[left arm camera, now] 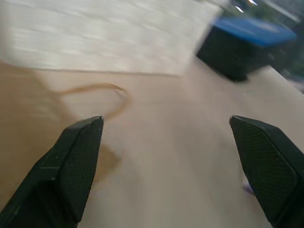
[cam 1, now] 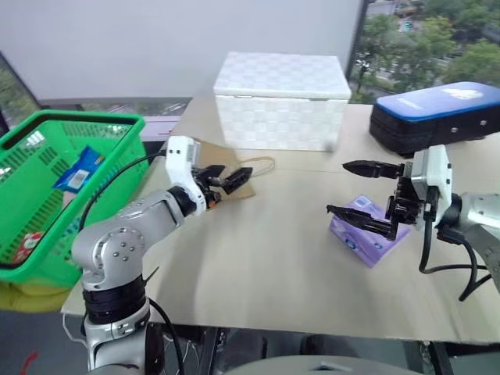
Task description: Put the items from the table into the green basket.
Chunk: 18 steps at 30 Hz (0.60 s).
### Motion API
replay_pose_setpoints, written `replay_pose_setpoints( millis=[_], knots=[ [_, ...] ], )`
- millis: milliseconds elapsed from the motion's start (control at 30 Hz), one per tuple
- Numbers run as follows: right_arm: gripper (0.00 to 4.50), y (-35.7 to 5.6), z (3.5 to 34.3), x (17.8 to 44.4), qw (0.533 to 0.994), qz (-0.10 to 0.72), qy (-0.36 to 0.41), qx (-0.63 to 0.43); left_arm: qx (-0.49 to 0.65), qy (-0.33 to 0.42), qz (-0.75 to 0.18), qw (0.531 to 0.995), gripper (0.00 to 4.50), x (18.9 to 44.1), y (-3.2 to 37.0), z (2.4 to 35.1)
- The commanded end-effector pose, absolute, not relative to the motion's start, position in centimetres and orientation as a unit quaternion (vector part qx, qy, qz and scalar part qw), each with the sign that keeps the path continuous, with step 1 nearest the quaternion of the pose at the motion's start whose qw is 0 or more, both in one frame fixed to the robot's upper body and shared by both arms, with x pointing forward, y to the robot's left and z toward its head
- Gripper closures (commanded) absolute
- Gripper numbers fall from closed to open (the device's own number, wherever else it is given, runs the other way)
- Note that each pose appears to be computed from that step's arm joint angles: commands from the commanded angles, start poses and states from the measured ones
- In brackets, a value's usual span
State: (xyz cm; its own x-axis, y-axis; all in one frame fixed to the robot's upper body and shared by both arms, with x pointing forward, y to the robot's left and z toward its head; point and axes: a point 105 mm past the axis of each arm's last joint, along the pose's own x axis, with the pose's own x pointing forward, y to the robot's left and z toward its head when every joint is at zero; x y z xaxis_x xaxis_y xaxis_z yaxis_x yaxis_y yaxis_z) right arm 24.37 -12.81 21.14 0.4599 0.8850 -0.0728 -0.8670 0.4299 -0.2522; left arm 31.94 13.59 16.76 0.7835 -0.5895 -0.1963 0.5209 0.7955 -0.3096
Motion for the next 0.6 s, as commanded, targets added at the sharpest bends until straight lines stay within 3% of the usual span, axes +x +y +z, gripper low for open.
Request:
replay_pose_setpoints(
  millis=[33, 367, 467, 600],
  knots=[
    [0.0, -13.3, 22.2, 23.5, 0.856, 0.494, -0.053, -0.145, -0.104, 0.133, -0.323, 0.931, 0.13, 32.6, 12.6, 17.4],
    [0.0, -14.4, 21.6, 21.7, 0.884, 0.441, -0.036, -0.148, -0.1, 0.158, -0.371, 0.91, 0.13, 33.6, 10.1, 16.4],
    [0.0, -14.8, 21.5, 21.5, 0.889, 0.432, -0.029, -0.148, -0.094, 0.206, -0.379, 0.897, 0.13, 33.2, 10.2, 15.1],
    [0.0, -15.7, 20.6, 20.9, 0.891, 0.429, 0.006, -0.149, -0.12, 0.304, -0.422, 0.846, 0.13, 31.6, 9.4, 13.3]
  ],
)
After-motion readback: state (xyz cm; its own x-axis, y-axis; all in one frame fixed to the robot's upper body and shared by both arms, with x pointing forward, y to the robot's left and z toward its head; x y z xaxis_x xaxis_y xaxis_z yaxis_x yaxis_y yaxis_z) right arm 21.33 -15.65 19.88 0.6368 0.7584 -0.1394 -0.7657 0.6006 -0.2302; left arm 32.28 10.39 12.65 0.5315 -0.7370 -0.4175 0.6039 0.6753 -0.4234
